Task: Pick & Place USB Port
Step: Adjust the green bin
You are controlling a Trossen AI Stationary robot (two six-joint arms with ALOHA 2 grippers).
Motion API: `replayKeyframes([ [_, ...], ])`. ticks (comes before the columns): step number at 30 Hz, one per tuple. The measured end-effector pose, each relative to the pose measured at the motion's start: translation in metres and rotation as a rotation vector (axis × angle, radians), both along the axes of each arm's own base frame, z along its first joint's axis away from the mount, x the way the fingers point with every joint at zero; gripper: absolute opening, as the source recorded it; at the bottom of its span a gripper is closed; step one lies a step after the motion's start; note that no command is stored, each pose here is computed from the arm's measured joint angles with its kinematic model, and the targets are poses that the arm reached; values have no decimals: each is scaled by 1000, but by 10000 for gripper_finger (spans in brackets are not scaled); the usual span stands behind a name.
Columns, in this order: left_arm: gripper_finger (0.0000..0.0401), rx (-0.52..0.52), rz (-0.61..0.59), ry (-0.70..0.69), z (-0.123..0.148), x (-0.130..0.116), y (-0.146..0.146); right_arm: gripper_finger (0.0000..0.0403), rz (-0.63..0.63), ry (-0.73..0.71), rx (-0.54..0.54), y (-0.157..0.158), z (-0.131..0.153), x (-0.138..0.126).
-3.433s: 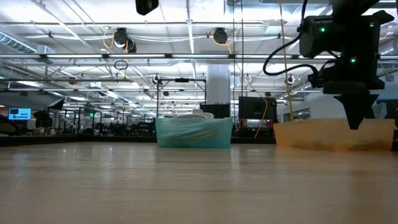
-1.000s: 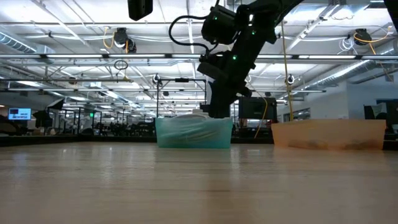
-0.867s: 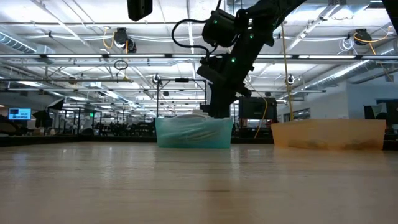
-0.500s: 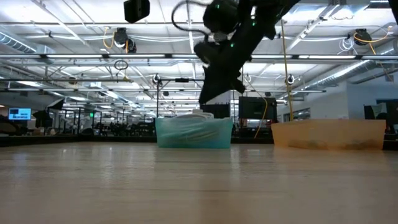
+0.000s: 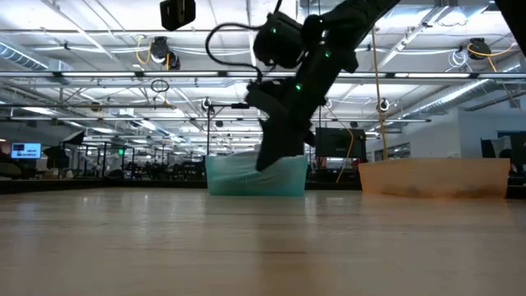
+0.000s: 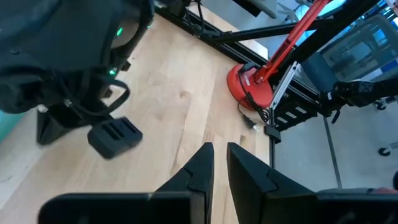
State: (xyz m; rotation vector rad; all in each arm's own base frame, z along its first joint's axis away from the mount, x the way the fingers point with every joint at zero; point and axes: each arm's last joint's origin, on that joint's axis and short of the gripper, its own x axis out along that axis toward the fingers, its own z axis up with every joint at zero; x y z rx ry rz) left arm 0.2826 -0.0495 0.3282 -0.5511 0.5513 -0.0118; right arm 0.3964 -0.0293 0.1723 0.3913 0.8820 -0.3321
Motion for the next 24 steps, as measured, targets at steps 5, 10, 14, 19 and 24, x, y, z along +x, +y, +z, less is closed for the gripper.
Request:
replayKeyframes([
  [5, 47, -16, -6, 7, 0, -1, -4, 0, 3, 53, -91, -4, -13, 1],
  [10, 47, -21, -15, 21, -1, -3, -9, 0, -10, 66, -196, -10, -12, 1],
  [14, 47, -33, -11, 27, -2, -3, -11, 0, -25, 17, -210, -17, -9, 4],
  [19, 47, -42, -9, 29, -2, -3, -12, 0, -60, 0, -232, -25, -7, 5],
  [24, 47, -52, -9, 31, -2, -4, -14, 0, -91, -3, -248, -33, -6, 4],
])
